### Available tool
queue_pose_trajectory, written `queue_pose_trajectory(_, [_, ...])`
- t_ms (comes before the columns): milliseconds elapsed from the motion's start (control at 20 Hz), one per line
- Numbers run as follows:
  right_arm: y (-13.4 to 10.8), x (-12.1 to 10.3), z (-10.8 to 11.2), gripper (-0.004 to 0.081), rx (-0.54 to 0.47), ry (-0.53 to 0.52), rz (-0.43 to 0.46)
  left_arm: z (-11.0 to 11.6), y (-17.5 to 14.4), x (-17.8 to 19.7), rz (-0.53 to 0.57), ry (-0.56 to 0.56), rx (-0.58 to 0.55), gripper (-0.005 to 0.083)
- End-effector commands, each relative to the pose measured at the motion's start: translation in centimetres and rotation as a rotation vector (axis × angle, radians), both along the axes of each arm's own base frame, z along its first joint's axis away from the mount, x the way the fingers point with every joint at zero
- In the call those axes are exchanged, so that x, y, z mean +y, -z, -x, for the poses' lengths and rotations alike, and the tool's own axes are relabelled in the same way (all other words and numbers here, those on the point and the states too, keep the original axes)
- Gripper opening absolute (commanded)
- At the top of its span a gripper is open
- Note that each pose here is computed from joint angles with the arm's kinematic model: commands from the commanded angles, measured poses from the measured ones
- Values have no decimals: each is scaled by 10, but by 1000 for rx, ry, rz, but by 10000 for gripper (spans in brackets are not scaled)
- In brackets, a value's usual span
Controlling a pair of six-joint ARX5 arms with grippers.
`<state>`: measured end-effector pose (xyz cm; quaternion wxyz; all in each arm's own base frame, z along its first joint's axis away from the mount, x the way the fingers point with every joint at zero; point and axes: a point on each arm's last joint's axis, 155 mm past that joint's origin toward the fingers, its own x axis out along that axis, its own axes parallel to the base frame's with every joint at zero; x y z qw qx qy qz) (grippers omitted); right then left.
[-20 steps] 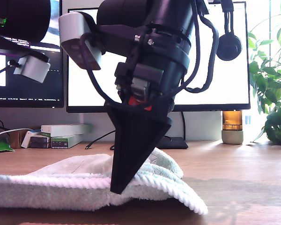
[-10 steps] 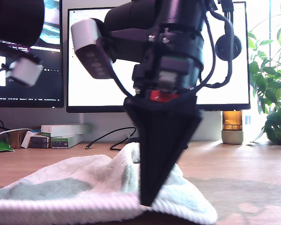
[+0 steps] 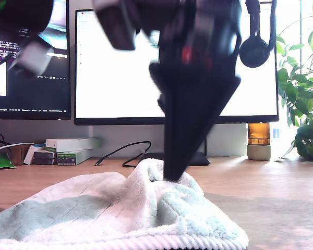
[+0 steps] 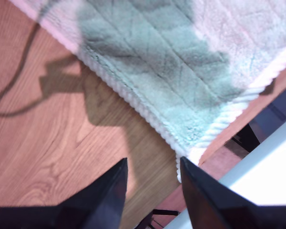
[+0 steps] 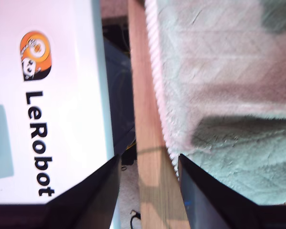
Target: Fold the tea towel to a neat square and place it to the right
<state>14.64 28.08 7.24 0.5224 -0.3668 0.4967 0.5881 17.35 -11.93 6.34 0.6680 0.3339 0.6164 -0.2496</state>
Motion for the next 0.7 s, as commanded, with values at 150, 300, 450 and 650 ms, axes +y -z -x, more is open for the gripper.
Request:
queue_pose_trajectory(150, [6,-11,-34,39,-60,82,10,-34,-4,-44,246,-50,-94,-23])
queue_pose_trajectory(300, [3,-21,-72,-14,-83,245,-26,-71,-20,-74,424,-61,-211,-20])
queue_pose_trajectory(450, [-1,-32,-111,-14,-109,416,-74,-97,-24,-79,518,-83,-297,-20])
queue_pose_trajectory(650, [-9,-25,-131,-14,-112,495,-166,-113,-21,-84,644,-17,-341,-20])
